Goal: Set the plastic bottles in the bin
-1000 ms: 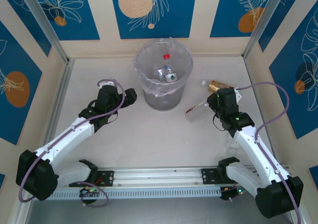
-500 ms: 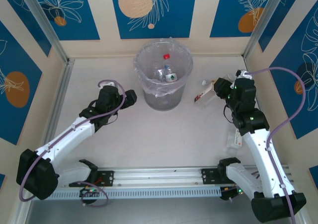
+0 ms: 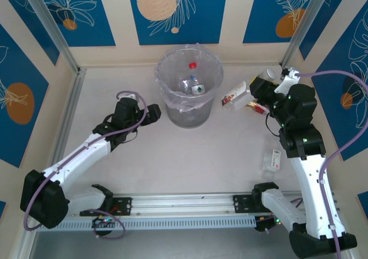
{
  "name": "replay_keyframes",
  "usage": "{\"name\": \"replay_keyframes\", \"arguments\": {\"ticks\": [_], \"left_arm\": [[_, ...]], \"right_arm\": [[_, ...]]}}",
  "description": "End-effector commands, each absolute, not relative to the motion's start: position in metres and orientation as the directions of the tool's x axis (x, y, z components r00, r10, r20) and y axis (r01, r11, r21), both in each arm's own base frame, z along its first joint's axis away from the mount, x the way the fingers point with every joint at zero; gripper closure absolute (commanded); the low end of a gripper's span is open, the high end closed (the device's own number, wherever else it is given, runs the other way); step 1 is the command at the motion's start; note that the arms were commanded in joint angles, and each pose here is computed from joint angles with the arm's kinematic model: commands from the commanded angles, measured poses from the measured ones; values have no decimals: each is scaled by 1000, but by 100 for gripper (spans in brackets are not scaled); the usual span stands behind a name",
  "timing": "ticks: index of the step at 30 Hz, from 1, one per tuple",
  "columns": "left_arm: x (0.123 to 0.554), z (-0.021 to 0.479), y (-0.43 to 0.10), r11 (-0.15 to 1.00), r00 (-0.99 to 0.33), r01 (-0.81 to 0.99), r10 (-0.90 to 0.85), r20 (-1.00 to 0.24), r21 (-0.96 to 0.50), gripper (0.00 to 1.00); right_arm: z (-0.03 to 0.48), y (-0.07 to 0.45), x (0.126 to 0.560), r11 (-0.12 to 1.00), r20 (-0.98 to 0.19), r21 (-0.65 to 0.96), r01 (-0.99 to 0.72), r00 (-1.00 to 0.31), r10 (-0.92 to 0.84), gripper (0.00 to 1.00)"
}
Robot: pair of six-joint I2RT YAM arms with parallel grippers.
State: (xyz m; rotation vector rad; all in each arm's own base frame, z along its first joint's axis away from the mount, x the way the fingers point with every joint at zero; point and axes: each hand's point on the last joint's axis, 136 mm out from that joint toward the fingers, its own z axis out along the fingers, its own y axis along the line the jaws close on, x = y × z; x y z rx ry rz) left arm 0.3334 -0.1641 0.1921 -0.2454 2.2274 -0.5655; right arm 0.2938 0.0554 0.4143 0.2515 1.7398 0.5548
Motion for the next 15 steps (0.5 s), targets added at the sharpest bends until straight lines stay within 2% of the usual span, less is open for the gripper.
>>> {"name": "replay_keyframes", "arguments": {"ticks": [1,7,12,15], "left_arm": [[340,209,-169,870,-633,51,-353,-689,-491,1],[339,210,-167,874,-631,50,-348,-694,-484,1],[337,208,-166,876,-637,42,-347,-688,-481,0],[335,208,-165,876,-640,43,-344,-687,-480,1]], "right_arm": [[455,73,288,825,-870,493,-278,-194,454,100],[483,106,298,691,-819,572,-441,-261,511,100],[490,123,323,594,-768,635,-493,-324,552,100],[490,129,343,572,-753,653,-497,-338,565,100]]}}
